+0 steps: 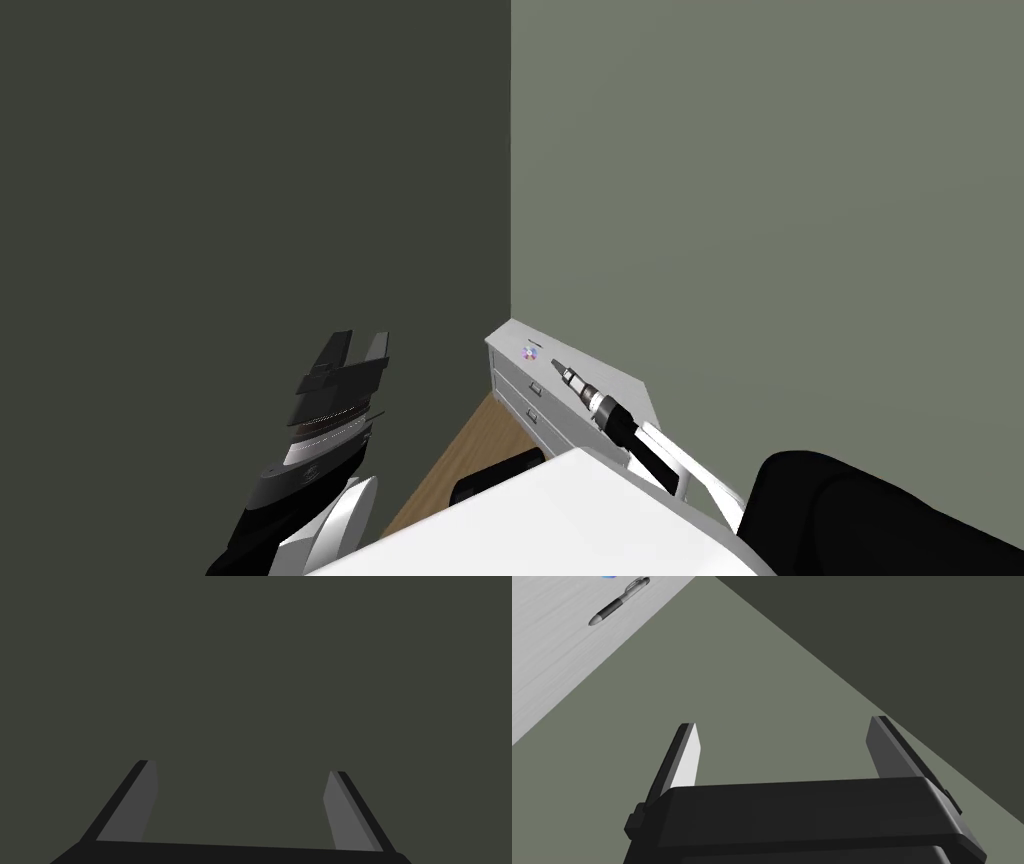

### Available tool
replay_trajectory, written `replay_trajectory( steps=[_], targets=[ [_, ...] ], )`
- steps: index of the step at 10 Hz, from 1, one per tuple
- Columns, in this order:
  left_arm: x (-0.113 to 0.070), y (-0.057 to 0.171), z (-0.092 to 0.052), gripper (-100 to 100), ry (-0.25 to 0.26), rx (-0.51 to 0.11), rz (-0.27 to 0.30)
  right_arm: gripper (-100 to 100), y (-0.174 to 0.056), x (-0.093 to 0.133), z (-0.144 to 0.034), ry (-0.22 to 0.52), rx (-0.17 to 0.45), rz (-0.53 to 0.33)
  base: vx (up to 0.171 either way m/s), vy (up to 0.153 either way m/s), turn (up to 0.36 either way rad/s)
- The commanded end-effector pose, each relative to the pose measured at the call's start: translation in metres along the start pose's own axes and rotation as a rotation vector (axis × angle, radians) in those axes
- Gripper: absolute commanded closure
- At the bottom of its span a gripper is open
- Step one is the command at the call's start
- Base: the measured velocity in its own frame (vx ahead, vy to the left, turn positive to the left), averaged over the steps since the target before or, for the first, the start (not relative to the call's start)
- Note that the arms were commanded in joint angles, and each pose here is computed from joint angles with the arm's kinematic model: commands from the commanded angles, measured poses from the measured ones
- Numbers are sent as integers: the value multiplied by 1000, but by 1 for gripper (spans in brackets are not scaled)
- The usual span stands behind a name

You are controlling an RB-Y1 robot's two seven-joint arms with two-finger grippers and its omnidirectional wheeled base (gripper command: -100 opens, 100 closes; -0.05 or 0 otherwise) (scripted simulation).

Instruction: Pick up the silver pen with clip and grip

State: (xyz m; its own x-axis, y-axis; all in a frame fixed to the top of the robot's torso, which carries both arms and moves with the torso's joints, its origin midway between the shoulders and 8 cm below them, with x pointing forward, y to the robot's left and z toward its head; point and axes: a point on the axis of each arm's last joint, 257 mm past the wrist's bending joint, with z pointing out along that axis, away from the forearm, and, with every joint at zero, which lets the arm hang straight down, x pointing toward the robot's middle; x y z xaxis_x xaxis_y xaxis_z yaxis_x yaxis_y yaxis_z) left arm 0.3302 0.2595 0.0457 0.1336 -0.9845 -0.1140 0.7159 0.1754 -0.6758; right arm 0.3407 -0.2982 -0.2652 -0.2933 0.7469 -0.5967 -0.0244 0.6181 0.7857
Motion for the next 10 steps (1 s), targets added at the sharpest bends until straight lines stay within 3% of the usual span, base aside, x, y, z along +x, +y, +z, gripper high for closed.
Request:
replay_trajectory(
  steps=[1,2,3,4,5,6,7,8,9,10],
  targets=[
    [0,0,0,0,0,0,0,-100,-31,12,-13,58,71,-21,-31,-40,426],
    [0,0,0,0,0,0,0,-100,-31,11,-13,64,72,-29,-20,-32,235],
    [0,0,0,0,0,0,0,-100,-57,21,-25,109,127,-45,-17,-24,370],
    [0,0,0,0,0,0,0,-100,-58,21,-26,115,128,-53,-15,-27,204],
    [0,0,0,0,0,0,0,-100,-83,29,-40,160,182,-71,-17,-20,443],
    [0,0,0,0,0,0,0,-100,-84,28,-40,165,183,-79,-14,-24,176],
    [0,0,0,0,0,0,0,-100,-109,34,-56,213,237,-103,-8,-10,364],
    [0,0,0,0,0,0,0,-100,-110,33,-56,215,237,-107,-4,-16,205],
    [0,0,0,0,0,0,0,-100,-133,38,-73,257,289,-125,3,-3,405],
    [0,0,0,0,0,0,0,-100,-134,36,-74,264,291,-137,8,-11,180]
  ],
)
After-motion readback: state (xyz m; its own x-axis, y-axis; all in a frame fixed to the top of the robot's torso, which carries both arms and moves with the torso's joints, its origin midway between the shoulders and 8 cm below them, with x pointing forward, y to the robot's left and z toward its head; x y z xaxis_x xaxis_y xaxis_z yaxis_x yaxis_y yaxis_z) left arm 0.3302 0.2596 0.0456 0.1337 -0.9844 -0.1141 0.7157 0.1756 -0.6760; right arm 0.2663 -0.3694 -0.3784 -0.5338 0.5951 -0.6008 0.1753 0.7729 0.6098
